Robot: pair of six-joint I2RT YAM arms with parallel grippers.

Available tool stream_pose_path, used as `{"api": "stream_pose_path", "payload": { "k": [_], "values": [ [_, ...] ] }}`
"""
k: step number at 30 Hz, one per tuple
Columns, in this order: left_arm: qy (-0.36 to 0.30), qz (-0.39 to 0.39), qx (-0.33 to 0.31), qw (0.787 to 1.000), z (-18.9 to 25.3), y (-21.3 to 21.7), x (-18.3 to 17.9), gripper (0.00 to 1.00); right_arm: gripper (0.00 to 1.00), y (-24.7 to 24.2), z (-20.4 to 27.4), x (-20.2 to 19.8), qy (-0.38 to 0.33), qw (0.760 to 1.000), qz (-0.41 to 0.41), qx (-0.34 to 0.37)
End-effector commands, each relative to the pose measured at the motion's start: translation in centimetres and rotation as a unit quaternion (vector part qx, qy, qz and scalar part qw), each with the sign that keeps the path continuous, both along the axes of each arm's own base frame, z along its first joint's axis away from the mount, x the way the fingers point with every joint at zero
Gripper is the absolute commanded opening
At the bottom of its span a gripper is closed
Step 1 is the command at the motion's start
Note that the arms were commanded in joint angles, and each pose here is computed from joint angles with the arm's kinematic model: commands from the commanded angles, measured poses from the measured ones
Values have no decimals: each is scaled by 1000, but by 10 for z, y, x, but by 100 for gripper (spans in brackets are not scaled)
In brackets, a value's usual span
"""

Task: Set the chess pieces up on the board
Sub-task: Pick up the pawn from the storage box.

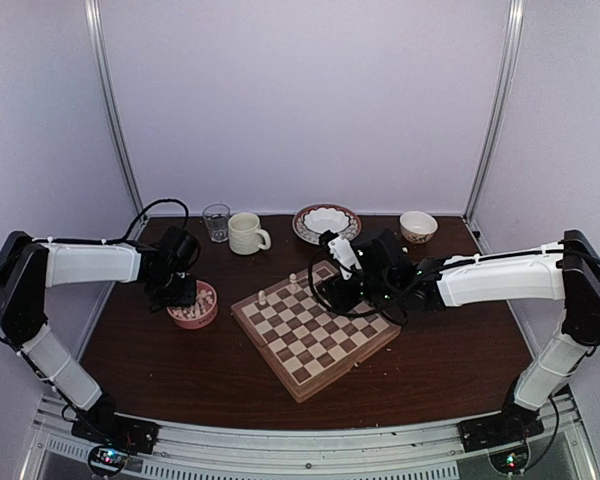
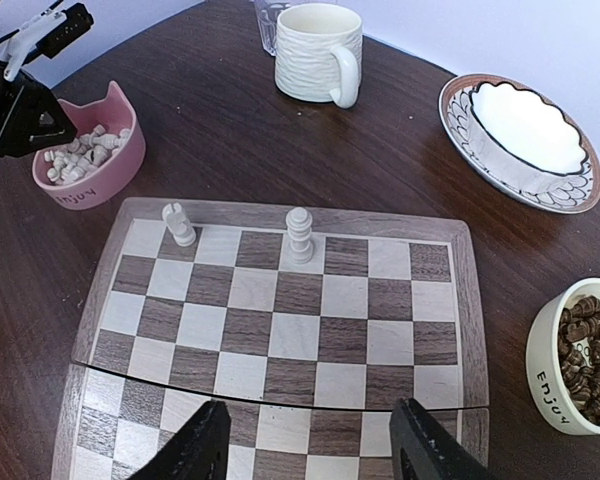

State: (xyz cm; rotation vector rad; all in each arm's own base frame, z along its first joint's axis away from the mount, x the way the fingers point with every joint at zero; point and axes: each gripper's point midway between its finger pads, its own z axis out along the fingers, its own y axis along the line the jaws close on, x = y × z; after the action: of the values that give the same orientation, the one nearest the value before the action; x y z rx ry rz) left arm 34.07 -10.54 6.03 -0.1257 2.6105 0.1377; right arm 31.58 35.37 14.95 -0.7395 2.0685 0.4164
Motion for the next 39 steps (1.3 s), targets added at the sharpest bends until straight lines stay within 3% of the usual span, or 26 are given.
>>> {"api": "stream_pose_path", "payload": {
  "k": [1,8,11,12,25,33,39],
  "values": [
    [4,8,-2,1000,-1,0,5,27,58,2,10,3,-14,1000,-4,8],
    [9,12,2,1000,-4,1,4,20,58,3,10,1,-12,1000,-1,9],
    [2,11,3,1000,2,2,5,2,58,3,9,1,-12,1000,-2,8],
    [-1,10,2,1000,5,2,5,0,58,3,10,2,-13,1000,-2,9],
    [-46,-16,-45,998,39,-8,0,0,58,3,10,4,-17,1000,-4,3],
    [-46,-101,-130,985,42,-54,-4,0,58,4,10,5,-19,1000,-3,2],
    [-20,-159,-110,981,51,-86,-14,0,58,5,11,6,-20,1000,-3,1]
  ]
}}
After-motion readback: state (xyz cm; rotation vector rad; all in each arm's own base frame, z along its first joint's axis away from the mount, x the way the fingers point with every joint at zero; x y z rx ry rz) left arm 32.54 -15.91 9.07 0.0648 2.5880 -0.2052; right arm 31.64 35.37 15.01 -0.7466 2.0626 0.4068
